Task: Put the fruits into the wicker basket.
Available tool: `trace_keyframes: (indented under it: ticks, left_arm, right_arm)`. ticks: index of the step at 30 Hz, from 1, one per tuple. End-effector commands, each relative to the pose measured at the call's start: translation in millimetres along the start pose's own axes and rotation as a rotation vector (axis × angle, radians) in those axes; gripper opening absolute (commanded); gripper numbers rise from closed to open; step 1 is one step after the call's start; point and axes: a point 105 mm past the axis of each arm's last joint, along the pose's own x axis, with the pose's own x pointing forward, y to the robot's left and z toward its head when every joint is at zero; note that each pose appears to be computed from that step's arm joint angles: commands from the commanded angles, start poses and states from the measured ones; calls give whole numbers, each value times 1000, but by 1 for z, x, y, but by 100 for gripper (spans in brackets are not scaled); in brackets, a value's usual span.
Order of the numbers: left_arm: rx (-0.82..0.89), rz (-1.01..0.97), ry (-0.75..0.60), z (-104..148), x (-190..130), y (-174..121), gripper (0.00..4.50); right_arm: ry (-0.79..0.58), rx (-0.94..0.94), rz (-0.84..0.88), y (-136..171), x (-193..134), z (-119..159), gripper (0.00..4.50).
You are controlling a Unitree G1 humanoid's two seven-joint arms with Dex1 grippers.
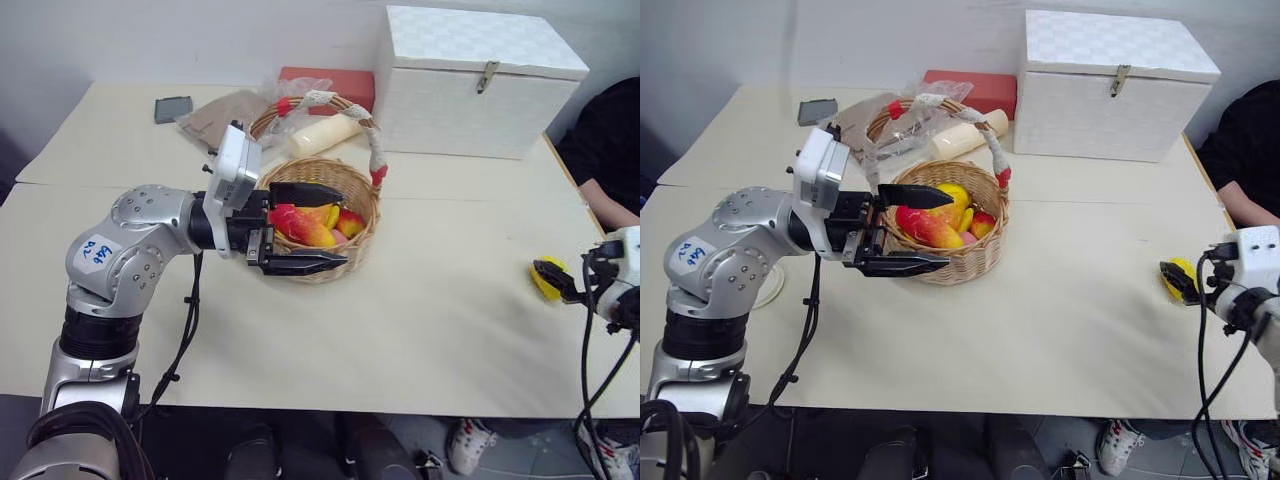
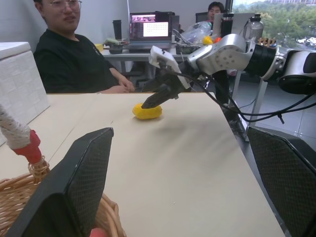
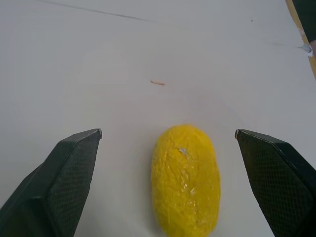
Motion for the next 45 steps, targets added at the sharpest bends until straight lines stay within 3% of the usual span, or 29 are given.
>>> trace_keyframes:
  ticks: [1,5,8,13,15,19,21,24,28,37,41,45]
  left_arm:
    - [62,13,-23,14,-3,-1,450]
    - [65,24,-20,15,-6,-3,450]
    - [66,35,-12,15,-8,-3,450]
    - [72,69,-7,16,-12,0,450]
    - [74,91,-10,17,-15,3,450]
    - [78,126,1,19,-22,6,450]
    - [77,146,10,19,-28,7,450]
    - [66,196,22,20,-39,12,450]
    - [62,238,80,12,-53,12,450]
    - [69,313,122,13,-71,14,450]
    - [77,314,122,14,-69,13,450]
    - [84,314,118,15,-67,11,450]
  right_arm:
    - [30,11,-15,-8,6,-1,448]
    - [56,35,-23,-10,13,-7,448]
    - [43,40,-6,-8,12,-5,386]
    - [17,42,62,0,5,4,206]
    - [30,0,99,6,2,4,170]
    - [7,-36,201,26,-3,13,167]
    - [-87,-20,354,58,-11,40,167]
    - [-175,-6,740,131,-43,73,167]
    - [-211,20,933,184,-54,91,167]
    - [-367,-20,1022,282,-28,144,167]
    - [-384,-94,895,304,5,153,167]
    - [-431,-117,894,307,3,159,295]
